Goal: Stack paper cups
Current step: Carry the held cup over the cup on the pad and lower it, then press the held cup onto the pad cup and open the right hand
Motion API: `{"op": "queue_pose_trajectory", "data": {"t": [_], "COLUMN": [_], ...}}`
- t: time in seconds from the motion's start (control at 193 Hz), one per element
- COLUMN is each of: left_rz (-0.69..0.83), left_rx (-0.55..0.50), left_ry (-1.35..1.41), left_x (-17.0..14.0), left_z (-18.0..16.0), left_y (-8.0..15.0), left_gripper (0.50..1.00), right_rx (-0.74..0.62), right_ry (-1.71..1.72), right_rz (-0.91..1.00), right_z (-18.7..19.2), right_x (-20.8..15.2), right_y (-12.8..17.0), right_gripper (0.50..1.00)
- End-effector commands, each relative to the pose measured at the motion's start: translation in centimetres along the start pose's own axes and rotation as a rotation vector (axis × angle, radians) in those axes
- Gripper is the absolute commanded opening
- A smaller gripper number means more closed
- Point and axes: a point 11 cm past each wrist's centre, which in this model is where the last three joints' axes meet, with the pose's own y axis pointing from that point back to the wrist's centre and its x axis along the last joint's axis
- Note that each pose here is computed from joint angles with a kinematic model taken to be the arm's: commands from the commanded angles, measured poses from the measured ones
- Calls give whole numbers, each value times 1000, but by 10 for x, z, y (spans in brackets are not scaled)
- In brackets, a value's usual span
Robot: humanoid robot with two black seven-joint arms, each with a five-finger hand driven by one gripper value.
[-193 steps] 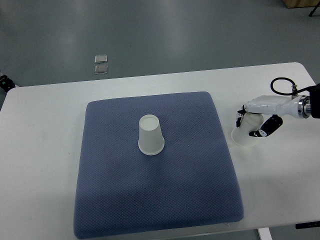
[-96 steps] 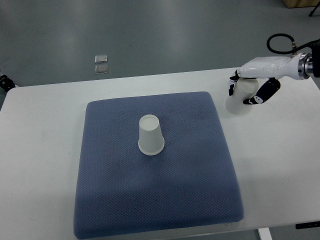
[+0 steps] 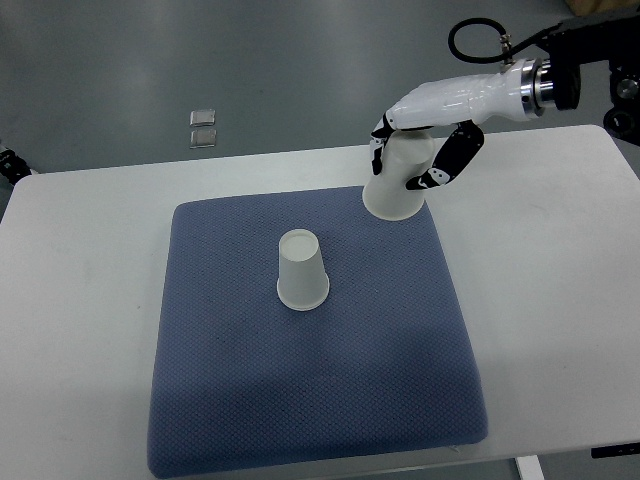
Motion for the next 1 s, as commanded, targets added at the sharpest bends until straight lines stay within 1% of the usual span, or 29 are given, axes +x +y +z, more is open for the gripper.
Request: {"op": "queue_pose_trajectory", "data": {"t": [0.0,0.078,0.244,0.509,0.634,0.727,0.852,0.997], "left_rz": [0,0,0,0,0,0,0,0], "left_rx": [1,1,1,1,1,1,1,1], "left_ry": [0,0,0,0,0,0,0,0], "left_x": [0,0,0,0,0,0,0,0], "left_z": [0,0,0,0,0,0,0,0], "left_y": [0,0,0,0,0,0,0,0], "left_gripper": [1000,1000,1000,1000,1000,1000,1000,1000], "right_rx": [47,92,150,195,187,162,153,136], "right_ry": [32,54,73,87,86,70,67,47], "right_rz": [-11,-27,-51,-78,-75,-77,-83,-90], "right_z": [-19,-36,-58,-77,-75,-66,-63,-55], "right_x": [13,17,16,15,19,15,12,8], "right_y": [-14,-29,-51,-76,-82,-83,-91,-93], "right_gripper": [637,637,637,639,639,639,641,641]}}
